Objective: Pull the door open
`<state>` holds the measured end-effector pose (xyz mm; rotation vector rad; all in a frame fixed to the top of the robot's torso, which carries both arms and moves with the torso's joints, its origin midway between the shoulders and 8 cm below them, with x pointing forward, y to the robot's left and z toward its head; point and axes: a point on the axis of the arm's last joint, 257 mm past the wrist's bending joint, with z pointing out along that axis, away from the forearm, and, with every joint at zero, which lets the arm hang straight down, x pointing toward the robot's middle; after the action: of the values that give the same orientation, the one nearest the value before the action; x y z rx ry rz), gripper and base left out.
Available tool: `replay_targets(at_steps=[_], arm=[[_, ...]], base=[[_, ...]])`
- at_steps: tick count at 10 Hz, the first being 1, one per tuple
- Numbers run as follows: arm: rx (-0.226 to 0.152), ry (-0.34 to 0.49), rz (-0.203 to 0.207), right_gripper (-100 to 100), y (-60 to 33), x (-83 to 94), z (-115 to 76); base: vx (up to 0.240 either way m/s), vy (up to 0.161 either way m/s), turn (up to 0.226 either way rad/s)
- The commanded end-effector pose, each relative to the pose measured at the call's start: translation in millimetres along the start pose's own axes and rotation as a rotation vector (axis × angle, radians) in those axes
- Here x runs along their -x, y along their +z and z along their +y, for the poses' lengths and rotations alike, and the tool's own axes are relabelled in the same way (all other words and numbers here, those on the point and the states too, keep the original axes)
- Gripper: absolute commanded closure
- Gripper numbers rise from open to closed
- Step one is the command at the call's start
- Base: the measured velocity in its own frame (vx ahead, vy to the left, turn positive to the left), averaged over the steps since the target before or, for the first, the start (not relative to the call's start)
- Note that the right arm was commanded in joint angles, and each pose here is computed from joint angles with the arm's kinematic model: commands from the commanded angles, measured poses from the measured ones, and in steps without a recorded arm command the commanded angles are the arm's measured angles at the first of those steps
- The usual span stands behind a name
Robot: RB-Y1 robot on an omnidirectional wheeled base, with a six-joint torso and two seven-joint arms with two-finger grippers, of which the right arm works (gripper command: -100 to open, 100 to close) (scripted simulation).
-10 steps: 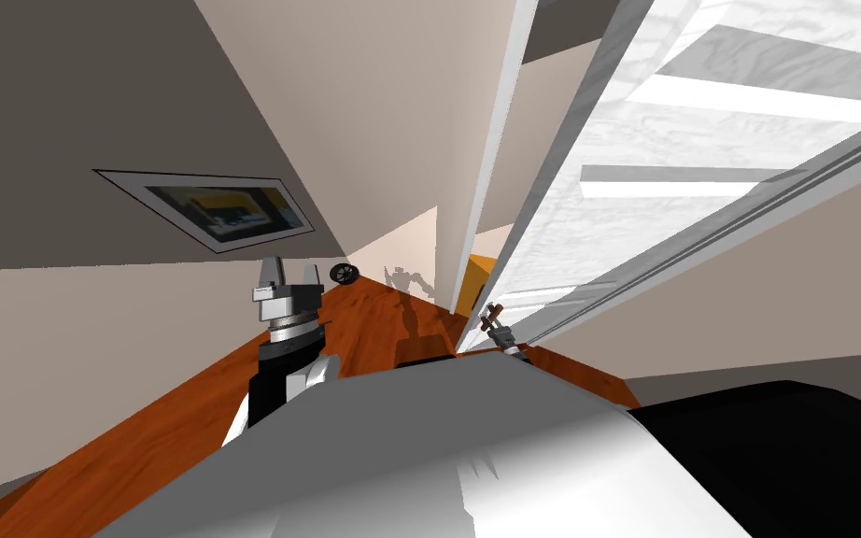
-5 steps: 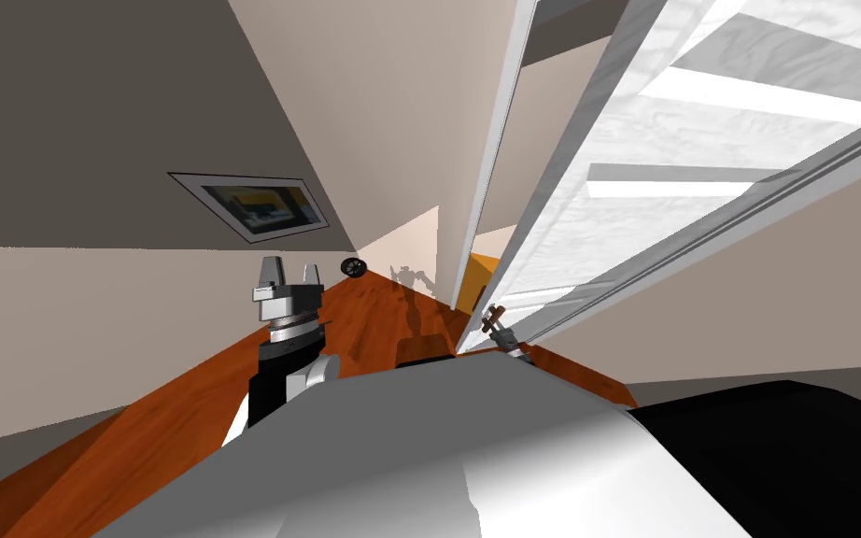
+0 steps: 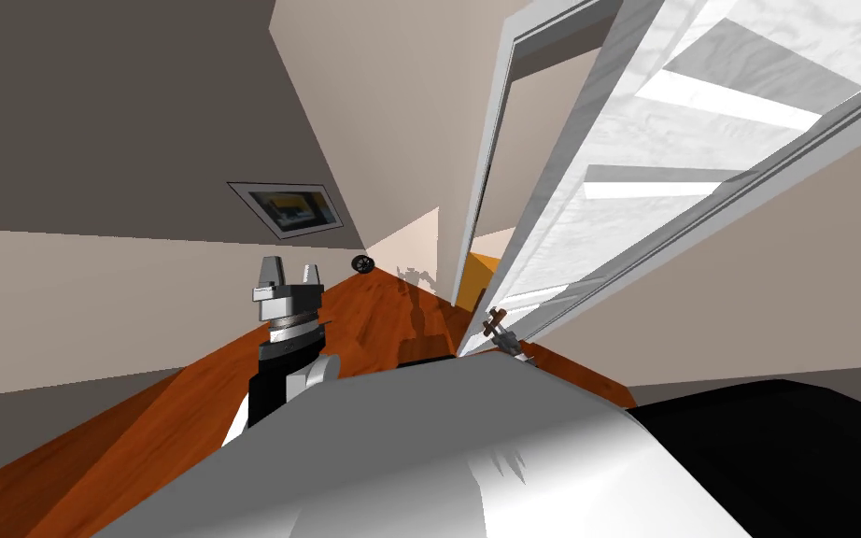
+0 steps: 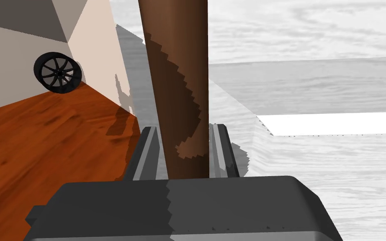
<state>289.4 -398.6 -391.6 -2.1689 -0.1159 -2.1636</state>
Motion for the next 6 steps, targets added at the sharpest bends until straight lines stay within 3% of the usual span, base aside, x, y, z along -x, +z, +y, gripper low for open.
replay_targets(at_steps=[1, 6], arm=[[-0.004, 0.0, 0.0, 100, -2.2, 0.1, 0.3], [-0.019, 0.0, 0.001, 100, -9.4, 0.2, 1.5]], base=[[-0.16, -0.028, 0.144], [-0.214, -0.083, 0.177]])
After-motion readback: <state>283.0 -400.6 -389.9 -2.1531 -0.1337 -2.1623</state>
